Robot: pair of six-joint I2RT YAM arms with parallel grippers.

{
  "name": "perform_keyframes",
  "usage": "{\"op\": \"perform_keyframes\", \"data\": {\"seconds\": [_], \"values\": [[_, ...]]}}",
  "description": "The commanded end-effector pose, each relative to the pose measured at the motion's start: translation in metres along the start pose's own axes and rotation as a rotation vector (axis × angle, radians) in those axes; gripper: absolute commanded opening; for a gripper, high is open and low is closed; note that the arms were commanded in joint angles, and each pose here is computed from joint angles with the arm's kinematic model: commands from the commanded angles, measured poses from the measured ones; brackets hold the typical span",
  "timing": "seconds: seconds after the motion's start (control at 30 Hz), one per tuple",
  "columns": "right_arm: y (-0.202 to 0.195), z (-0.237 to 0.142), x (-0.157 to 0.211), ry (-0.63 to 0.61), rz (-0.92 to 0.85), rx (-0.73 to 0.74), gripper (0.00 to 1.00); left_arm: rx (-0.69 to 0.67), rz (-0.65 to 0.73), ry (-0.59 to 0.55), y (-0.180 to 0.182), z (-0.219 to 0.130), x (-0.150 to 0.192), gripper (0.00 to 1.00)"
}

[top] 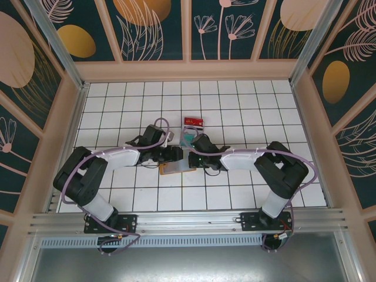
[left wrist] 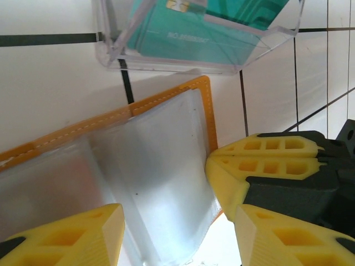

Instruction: Take the credit cards out of the card holder

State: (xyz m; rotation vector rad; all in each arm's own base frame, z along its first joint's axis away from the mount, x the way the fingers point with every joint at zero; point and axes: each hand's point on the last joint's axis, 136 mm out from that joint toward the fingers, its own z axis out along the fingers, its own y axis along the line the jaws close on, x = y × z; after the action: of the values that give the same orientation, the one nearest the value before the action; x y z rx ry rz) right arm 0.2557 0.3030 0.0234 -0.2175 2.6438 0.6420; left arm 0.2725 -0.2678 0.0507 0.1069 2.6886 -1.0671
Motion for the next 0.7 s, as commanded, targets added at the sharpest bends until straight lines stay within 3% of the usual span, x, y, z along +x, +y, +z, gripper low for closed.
{"op": "perform_keyframes", "data": {"seconds": [0.0, 0.37, 0.67], "values": [[-0.01, -0.009, 0.0, -0.019, 0.026, 0.031, 0.09, 0.007, 0.017, -0.03, -0.008, -0.002, -0.011, 0.56], [-0.02, -0.007, -0.001, -0.016, 0.059, 0.065, 0.19, -0.264, -0.011, -0.165, 0.035, -0.036, -0.021, 0.55], [-0.029, -0.018, -0.007, -0.041, 0.088, 0.068, 0.23, -0.299, -0.04, -0.135, 0.052, -0.033, -0.011, 0.54]]}}
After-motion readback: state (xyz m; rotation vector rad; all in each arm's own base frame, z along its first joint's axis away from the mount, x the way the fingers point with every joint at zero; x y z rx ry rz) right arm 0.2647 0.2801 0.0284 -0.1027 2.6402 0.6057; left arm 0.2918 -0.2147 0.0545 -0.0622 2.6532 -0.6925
